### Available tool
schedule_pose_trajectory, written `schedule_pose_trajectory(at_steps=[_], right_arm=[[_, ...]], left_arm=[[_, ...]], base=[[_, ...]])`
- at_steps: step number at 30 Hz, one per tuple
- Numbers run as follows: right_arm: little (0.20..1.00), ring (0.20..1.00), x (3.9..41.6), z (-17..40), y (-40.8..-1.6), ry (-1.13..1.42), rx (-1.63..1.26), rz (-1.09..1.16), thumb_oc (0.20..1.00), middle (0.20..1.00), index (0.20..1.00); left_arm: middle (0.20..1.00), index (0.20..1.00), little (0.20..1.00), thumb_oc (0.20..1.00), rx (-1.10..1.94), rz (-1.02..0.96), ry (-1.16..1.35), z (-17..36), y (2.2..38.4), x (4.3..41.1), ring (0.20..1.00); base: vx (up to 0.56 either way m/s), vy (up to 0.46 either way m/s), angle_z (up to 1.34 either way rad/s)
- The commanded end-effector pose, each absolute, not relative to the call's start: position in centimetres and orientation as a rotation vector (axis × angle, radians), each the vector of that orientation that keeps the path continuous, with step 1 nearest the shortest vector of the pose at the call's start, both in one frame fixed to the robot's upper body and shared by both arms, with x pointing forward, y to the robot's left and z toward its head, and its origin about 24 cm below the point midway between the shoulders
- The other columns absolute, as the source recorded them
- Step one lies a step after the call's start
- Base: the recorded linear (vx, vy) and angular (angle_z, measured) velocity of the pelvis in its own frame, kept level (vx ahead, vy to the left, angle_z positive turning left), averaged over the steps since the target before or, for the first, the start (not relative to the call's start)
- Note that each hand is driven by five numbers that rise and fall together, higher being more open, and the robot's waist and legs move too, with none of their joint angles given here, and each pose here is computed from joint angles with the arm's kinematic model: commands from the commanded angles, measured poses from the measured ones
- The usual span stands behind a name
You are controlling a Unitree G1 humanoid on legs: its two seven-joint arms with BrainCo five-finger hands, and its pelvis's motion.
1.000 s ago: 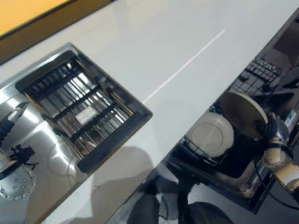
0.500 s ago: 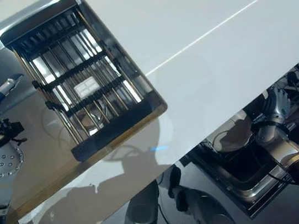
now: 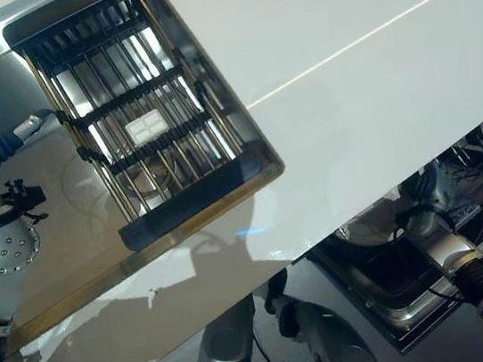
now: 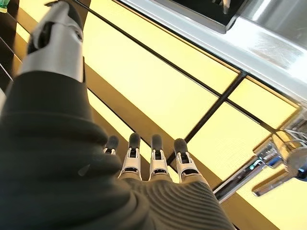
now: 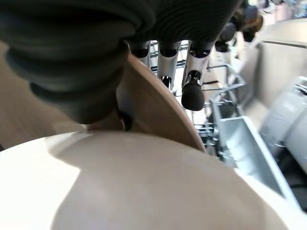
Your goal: Pick up plates and place into dishwasher.
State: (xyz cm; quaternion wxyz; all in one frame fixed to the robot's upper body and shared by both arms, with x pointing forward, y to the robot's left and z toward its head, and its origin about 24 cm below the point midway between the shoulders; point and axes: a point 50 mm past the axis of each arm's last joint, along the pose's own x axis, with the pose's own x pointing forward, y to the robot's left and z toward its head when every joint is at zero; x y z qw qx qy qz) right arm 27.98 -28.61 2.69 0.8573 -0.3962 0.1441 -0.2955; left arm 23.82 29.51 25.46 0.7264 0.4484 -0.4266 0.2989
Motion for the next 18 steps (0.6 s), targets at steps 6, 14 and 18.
schedule_pose_trajectory(at_steps=[6, 14, 18], right_arm=[[0.699, 0.699, 22.6, -3.7, -29.6, 0.624, -0.819, -0.572, 0.699, 0.699, 0.699], [1.000, 1.000, 20.4, -5.8, -27.3, 0.681, -0.766, -0.578, 1.000, 1.000, 1.000], [1.000, 1.000, 19.8, -6.2, -26.4, 0.683, -0.733, -0.611, 1.000, 1.000, 1.000]], left_arm=[[1.000, 1.000, 1.000, 1.000, 1.030, 0.559, -0.953, 26.6, 28.7, 23.7, 1.000], [1.000, 1.000, 1.000, 1.000, 1.080, 0.453, -0.878, 26.3, 29.2, 23.7, 1.000], [1.000, 1.000, 1.000, 1.000, 1.100, 0.419, -0.859, 26.4, 29.5, 23.6, 1.000]], base=[[0.12, -0.071, 0.00], [0.14, -0.061, -0.03], [0.13, -0.050, -0.08]])
